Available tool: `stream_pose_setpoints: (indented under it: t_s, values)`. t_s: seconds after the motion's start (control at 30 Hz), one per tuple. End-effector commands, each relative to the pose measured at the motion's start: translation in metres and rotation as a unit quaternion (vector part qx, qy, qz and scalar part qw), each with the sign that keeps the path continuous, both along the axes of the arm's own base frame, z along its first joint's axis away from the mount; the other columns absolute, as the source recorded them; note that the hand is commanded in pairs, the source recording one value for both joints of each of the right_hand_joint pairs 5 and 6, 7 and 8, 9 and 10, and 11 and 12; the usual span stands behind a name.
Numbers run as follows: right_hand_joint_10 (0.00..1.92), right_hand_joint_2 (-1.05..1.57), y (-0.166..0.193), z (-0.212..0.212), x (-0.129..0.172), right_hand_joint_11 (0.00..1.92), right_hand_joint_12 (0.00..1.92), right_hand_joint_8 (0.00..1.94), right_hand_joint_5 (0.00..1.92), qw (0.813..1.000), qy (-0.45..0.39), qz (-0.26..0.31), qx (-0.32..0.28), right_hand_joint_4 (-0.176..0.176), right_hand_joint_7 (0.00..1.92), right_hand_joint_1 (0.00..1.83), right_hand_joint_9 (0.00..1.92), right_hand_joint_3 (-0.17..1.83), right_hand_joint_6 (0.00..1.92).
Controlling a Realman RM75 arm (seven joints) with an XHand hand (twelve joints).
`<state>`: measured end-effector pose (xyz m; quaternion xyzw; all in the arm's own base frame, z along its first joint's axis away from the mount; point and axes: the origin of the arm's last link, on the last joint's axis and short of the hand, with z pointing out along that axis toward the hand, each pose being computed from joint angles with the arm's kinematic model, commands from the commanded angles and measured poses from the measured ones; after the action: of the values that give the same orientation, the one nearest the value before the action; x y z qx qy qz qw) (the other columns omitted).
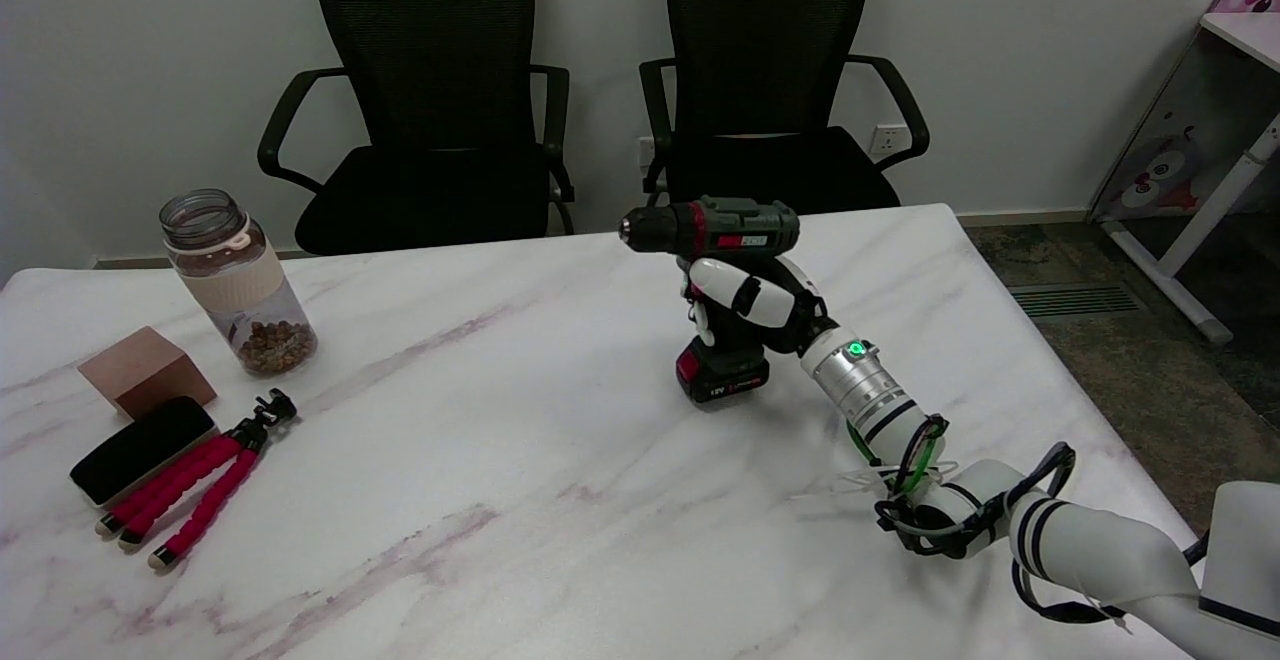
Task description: Pick up the power screwdriver.
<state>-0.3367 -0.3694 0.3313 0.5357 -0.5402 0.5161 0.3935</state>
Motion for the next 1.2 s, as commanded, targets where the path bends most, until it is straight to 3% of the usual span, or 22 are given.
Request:
stream_pose_setpoints:
  t_s: [0.03, 0.13, 0.17, 0.3, 0.33, 0.4, 0.73, 0.77, 0.8, 0.93, 1.2]
  values:
    - [1.92, 0.55, -0.005, -0.005, 0.004, 1.92, 1.92, 1.15, 1.15, 1.0, -0.002, -0.001, 0.007, -0.012, 1.15, 0.83, 1.92, 0.97, 1.15]
    - [1.92, 0.54, -0.006, -0.006, 0.005, 1.92, 1.92, 1.16, 1.16, 1.0, -0.003, -0.001, 0.008, -0.017, 1.16, 0.82, 1.92, 0.96, 1.16]
    - [1.92, 0.54, -0.007, -0.007, 0.005, 1.92, 1.92, 1.21, 1.21, 1.0, -0.004, 0.0, 0.008, -0.065, 1.21, 0.81, 1.92, 0.95, 1.21]
    - [1.92, 0.55, -0.008, -0.008, 0.008, 1.92, 1.92, 1.37, 1.37, 1.0, -0.005, 0.003, 0.01, -0.103, 1.37, 0.81, 1.92, 0.93, 1.37]
    - [1.92, 0.55, -0.009, -0.009, 0.008, 1.92, 1.92, 1.41, 1.41, 1.0, -0.006, 0.004, 0.011, -0.095, 1.41, 0.81, 1.92, 0.93, 1.41]
    - [1.92, 0.55, -0.009, -0.01, 0.009, 1.92, 1.92, 1.5, 1.5, 1.0, -0.007, 0.006, 0.012, -0.025, 1.5, 0.81, 1.92, 0.92, 1.5]
    - [1.92, 0.72, -0.014, -0.014, 0.026, 1.92, 1.92, 1.78, 1.78, 0.999, -0.009, 0.027, 0.025, 0.02, 1.78, 0.83, 1.92, 0.88, 1.78]
    - [1.92, 0.76, -0.014, -0.015, 0.028, 1.92, 1.92, 1.8, 1.8, 0.999, -0.009, 0.029, 0.027, 0.129, 1.8, 0.84, 1.92, 0.87, 1.8]
    - [1.92, 0.79, -0.015, -0.016, 0.031, 1.92, 1.92, 1.82, 1.82, 0.999, -0.008, 0.033, 0.03, 0.176, 1.82, 0.85, 1.92, 0.87, 1.82]
    - [1.92, 0.97, -0.02, -0.017, 0.043, 1.92, 1.92, 1.89, 1.89, 0.998, -0.007, 0.049, 0.037, 0.176, 1.89, 0.86, 1.92, 0.83, 1.89]
    - [1.92, 1.15, -0.034, -0.019, 0.073, 1.92, 1.92, 1.92, 1.92, 0.995, 0.008, 0.081, 0.054, 0.176, 1.92, 0.88, 1.92, 0.98, 1.92]
